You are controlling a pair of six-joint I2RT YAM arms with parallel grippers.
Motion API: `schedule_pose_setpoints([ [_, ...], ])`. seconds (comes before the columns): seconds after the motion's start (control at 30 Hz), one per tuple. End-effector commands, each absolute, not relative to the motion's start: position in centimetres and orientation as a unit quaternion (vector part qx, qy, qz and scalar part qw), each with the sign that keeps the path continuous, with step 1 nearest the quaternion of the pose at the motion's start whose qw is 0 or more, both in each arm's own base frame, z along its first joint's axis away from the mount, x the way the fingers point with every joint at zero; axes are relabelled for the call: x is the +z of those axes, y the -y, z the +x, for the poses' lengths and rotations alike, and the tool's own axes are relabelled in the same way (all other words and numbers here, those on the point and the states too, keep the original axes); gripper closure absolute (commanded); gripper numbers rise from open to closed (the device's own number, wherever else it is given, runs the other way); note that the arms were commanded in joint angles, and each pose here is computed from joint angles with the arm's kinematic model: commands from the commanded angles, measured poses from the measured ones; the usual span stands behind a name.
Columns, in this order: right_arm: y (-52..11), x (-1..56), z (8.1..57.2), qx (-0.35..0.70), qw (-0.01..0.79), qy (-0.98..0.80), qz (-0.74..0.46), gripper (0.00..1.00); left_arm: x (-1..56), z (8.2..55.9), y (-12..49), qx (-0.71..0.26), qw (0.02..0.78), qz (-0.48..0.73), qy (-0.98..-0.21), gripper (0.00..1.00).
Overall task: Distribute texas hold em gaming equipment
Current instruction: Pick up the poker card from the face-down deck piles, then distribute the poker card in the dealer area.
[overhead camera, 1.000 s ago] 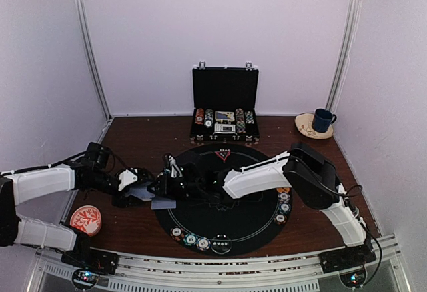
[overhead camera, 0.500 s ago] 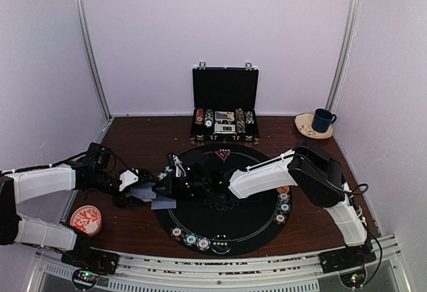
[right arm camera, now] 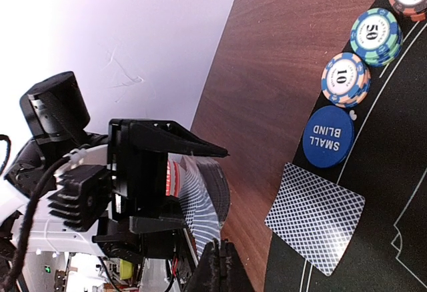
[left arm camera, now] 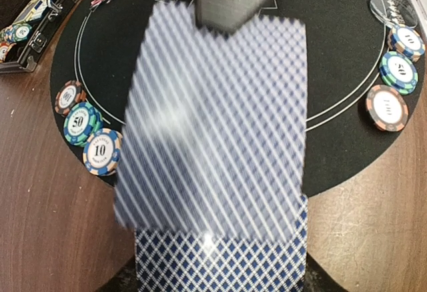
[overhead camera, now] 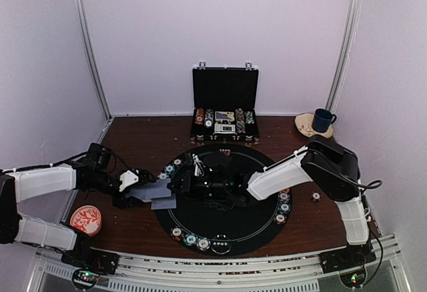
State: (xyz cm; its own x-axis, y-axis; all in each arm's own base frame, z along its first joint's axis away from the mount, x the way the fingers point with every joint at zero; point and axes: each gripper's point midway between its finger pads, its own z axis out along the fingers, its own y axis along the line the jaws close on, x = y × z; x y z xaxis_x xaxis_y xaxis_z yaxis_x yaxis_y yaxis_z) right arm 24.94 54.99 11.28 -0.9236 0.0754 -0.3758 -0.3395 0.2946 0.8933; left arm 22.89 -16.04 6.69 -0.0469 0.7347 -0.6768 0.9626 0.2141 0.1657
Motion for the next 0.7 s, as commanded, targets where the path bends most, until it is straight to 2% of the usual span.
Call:
schedule_pose_setpoints([
  [0.0, -53.1, 15.7, 25.7, 0.629, 0.218, -0.744, -0.055, 1.00, 6.8, 23.5, 16.0, -0.164, 0.346, 0.598, -0.704, 0.90],
  [0.37, -45.0, 14.9, 24.8, 0.605, 0.287, -0.740, 0.062, 1.00, 6.9, 24.0, 15.9, -0.154, 0.350, 0.590, -0.711, 0.90],
  [0.67, -37.5, 11.7, 20.1, 0.560, 0.342, -0.735, 0.170, 1.00, 7.1, 24.4, 15.6, -0.145, 0.355, 0.581, -0.718, 0.90],
])
